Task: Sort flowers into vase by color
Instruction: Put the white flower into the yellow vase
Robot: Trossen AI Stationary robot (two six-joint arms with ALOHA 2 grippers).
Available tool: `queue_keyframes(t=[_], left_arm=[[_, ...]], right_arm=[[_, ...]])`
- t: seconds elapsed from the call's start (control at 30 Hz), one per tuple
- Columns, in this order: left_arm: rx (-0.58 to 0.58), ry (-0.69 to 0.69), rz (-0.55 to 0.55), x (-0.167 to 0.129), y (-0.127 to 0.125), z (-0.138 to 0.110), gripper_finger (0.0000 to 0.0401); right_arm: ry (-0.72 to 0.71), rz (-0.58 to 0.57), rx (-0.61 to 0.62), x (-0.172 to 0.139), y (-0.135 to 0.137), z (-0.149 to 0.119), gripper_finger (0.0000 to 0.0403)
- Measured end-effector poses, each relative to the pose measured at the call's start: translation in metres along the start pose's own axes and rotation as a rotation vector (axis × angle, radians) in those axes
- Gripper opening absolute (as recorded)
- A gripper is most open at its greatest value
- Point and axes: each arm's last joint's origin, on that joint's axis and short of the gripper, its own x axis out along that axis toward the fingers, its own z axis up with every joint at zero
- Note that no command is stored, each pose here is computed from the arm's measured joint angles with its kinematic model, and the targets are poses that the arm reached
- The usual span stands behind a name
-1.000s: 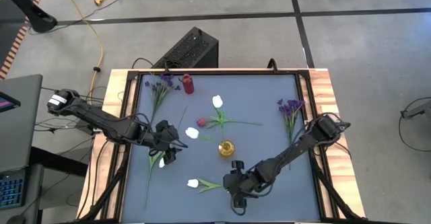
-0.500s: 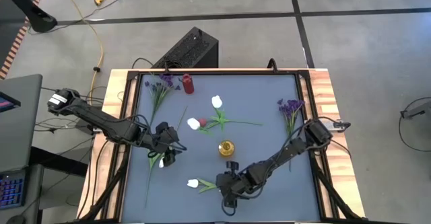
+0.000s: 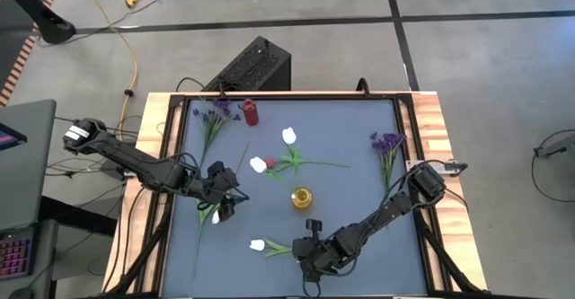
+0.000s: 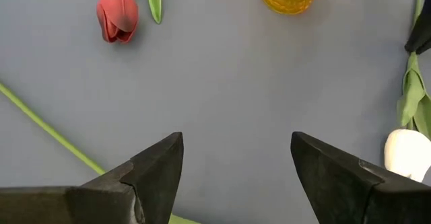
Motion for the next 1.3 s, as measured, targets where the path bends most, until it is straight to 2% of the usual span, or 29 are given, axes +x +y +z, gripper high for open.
queue_keyframes(t=[0.07, 0.2, 0.33, 0.5, 0.63, 0.83, 0.93, 1.13, 1.3], left_arm=[[-0.001, -0.005, 0.004, 0.000, 0.000, 0.000, 0.0263], [-0.002, -0.014, 0.008, 0.000, 0.000, 0.001, 0.0263], [-0.005, -0.027, 0.010, 0.000, 0.000, 0.002, 0.0263], [-0.009, -0.035, 0.005, 0.000, -0.001, 0.003, 0.0263], [-0.035, -0.081, -0.030, 0.000, -0.004, 0.007, 0.0263], [-0.078, -0.205, -0.163, -0.004, -0.015, 0.022, 0.0263], [-0.100, -0.272, -0.277, -0.007, -0.022, 0.030, 0.0263], [-0.058, -0.479, -0.575, -0.027, -0.043, 0.048, 0.0263], [-0.042, -0.690, -0.693, -0.046, -0.054, 0.059, 0.0263]], right_arm=[[-0.006, 0.007, 0.007, -0.004, 0.001, 0.001, 0.0015], [0.004, 0.013, 0.016, -0.020, -0.003, 0.006, 0.0020], [-0.024, 0.006, 0.029, -0.052, -0.010, 0.018, 0.0016], [-0.128, -0.028, 0.031, -0.091, -0.026, 0.026, 0.0016], [-0.312, 0.023, 0.102, -0.129, -0.041, 0.028, 0.0016], [-0.659, 0.196, 0.118, -0.170, -0.056, 0.032, 0.0016], [-0.841, 0.256, 0.130, -0.190, -0.063, 0.039, 0.0016], [-1.063, 0.249, 0.145, -0.205, -0.078, 0.059, 0.0016], [-1.170, 0.260, 0.187, -0.197, -0.086, 0.072, 0.0016]])
